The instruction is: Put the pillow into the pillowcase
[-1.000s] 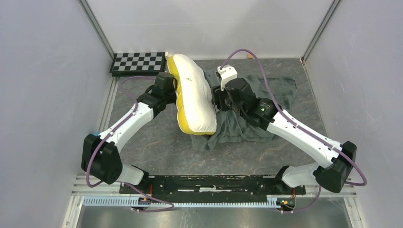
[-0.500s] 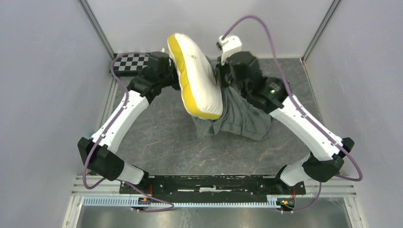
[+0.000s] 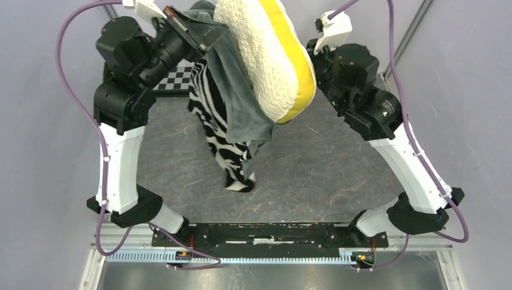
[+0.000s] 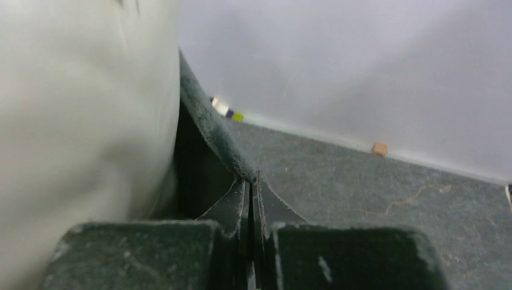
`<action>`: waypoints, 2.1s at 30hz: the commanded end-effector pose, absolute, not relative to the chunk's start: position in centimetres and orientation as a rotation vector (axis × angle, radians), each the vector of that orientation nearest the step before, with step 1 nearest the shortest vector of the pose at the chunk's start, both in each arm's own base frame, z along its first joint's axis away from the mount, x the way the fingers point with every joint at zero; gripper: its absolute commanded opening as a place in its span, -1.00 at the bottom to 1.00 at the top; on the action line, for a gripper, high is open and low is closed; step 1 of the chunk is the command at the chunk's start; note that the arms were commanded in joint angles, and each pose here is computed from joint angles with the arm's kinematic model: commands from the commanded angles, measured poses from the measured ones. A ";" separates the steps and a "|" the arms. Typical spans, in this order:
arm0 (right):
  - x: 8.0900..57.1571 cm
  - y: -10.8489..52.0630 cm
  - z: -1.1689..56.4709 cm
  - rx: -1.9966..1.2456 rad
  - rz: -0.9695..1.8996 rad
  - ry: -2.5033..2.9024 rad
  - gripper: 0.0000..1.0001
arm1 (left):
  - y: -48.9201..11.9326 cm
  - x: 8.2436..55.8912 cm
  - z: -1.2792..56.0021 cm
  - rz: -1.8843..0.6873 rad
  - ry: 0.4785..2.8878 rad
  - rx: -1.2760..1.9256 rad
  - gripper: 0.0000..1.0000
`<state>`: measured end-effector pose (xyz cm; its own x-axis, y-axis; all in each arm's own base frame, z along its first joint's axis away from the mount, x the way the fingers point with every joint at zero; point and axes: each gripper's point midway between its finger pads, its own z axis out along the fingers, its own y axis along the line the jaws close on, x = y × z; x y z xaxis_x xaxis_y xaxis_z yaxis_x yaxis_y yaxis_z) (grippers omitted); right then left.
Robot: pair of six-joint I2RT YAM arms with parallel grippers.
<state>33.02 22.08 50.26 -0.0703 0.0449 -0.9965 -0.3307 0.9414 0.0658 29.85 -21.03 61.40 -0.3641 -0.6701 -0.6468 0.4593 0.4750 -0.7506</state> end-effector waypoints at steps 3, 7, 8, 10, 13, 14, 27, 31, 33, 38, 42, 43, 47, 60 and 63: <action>32.5 16.8 62.7 -0.027 0.282 1.293 -1.00 | -24.6 27.5 55.7 -1.193 1.727 -0.017 -0.95; 32.9 20.4 58.1 -0.137 0.393 1.391 -1.00 | -22.3 27.0 60.6 -1.176 1.571 -0.086 -0.95; 32.3 21.0 57.0 -0.161 0.427 1.411 -0.99 | -21.9 28.0 61.7 -1.179 1.534 -0.131 -0.95; 31.1 21.3 54.9 -0.179 0.448 1.442 -1.00 | -20.8 30.0 64.2 -1.239 1.444 -0.215 -0.95; 30.4 18.5 55.5 -0.120 0.367 1.422 -1.00 | -22.4 32.2 63.8 -1.357 1.463 -0.223 -0.95; 30.7 17.0 56.9 -0.087 0.303 1.407 -1.00 | -24.6 31.4 62.8 -1.370 1.509 -0.157 -0.95; 32.8 18.7 50.8 -0.138 0.332 1.527 -1.00 | -21.2 32.4 65.7 -1.416 1.395 -0.240 -0.95; 31.7 14.9 55.5 -0.036 0.246 1.425 -0.99 | -25.9 31.5 62.5 -1.453 1.534 -0.095 -0.95; 32.0 12.9 59.2 0.023 0.197 1.366 -0.99 | -28.9 28.8 60.6 -1.416 1.607 0.021 -0.95; 32.1 14.1 61.7 0.001 0.296 1.328 -1.00 | -28.3 26.1 63.2 -1.414 1.512 0.070 -0.95; 30.4 18.0 56.9 -0.108 0.473 1.379 -1.00 | -22.5 29.9 67.0 -1.425 1.354 -0.115 -0.95; 30.1 18.1 56.0 -0.114 0.474 1.394 -0.99 | -21.5 31.2 67.0 -1.425 1.341 -0.159 -0.95; 30.2 13.8 57.9 -0.013 0.295 1.372 -1.00 | -25.4 31.3 65.5 -1.511 1.415 -0.082 -0.95; 30.6 17.5 55.4 -0.134 0.441 1.413 -1.00 | -21.6 34.0 67.3 -1.538 1.331 -0.163 -0.95; 31.6 15.3 56.5 -0.078 0.320 1.409 -1.00 | -25.6 32.8 65.5 -1.581 1.410 -0.085 -0.95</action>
